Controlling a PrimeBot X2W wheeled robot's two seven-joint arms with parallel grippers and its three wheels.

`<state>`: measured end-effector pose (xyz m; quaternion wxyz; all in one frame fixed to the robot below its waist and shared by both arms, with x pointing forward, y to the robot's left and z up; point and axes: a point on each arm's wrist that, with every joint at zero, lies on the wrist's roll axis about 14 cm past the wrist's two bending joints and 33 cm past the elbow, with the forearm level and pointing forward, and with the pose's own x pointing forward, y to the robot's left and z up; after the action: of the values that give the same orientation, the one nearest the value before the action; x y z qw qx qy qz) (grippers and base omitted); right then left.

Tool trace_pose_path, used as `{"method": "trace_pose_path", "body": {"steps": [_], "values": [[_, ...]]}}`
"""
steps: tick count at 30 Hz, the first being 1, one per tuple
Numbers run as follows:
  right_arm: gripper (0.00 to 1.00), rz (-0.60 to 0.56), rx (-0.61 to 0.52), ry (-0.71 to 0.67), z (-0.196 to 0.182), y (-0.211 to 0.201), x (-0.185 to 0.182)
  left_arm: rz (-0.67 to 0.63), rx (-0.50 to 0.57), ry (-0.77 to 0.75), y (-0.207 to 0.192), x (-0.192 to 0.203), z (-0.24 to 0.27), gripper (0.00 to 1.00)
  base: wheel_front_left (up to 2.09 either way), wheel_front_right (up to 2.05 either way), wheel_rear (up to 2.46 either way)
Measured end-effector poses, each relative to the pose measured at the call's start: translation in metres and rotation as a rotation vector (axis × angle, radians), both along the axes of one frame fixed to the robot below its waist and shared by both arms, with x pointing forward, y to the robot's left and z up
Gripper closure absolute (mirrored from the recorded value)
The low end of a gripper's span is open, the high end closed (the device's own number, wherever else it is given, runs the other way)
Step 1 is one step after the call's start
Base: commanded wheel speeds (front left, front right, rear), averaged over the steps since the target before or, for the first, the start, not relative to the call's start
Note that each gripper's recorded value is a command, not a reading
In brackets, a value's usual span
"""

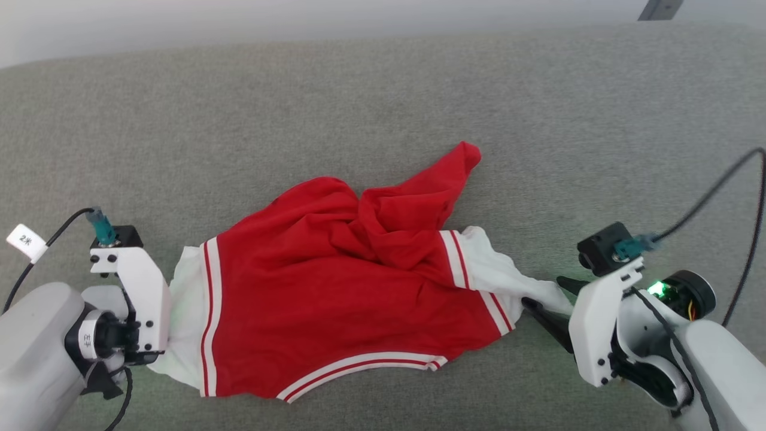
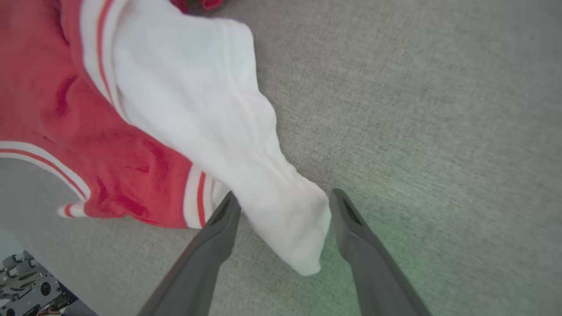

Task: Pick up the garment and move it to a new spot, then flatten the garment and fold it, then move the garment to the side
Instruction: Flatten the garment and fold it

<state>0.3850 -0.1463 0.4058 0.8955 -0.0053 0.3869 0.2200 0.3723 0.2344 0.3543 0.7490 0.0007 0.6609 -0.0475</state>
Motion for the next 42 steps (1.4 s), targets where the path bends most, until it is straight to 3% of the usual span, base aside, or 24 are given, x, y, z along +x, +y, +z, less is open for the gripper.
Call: {"method": "trace_pose_path", "body": {"steps": [7, 9, 10, 15, 19, 29, 42], "values": [[0.0, 0.062, -0.076, 0.146, -0.034, 0.007, 0.011, 0.003, -0.022, -0.001, 0.002, 0.006, -0.008, 1.0, 0.0, 0.0, 0.0], [0.47, 0.065, -0.063, 0.181, -0.039, 0.011, 0.013, 0.004, -0.026, -0.004, 0.003, 0.007, -0.01, 1.0, 0.0, 0.0, 0.0], [1.0, 0.067, -0.061, 0.192, -0.041, 0.013, 0.015, 0.007, -0.028, -0.007, 0.004, 0.008, -0.011, 1.0, 0.0, 0.0, 0.0], [1.0, 0.055, -0.01, 0.208, -0.038, 0.018, 0.025, 0.014, -0.048, -0.038, 0.005, 0.015, -0.01, 1.0, 0.0, 0.0, 0.0], [1.0, 0.004, 0.08, 0.145, -0.015, 0.019, 0.042, 0.018, -0.072, -0.138, -0.001, 0.037, 0.006, 1.0, 0.0, 0.0, 0.0], [1.0, -0.083, 0.167, -0.161, 0.101, -0.003, 0.097, -0.056, -0.155, -0.526, -0.03, 0.117, 0.129, 1.0, 0.0, 0.0, 0.0], [1.0, -0.161, 0.314, -0.48, 0.246, -0.006, 0.122, -0.069, -0.175, -0.914, -0.046, 0.161, 0.274, 1.0, 0.0, 0.0, 0.0]]}}
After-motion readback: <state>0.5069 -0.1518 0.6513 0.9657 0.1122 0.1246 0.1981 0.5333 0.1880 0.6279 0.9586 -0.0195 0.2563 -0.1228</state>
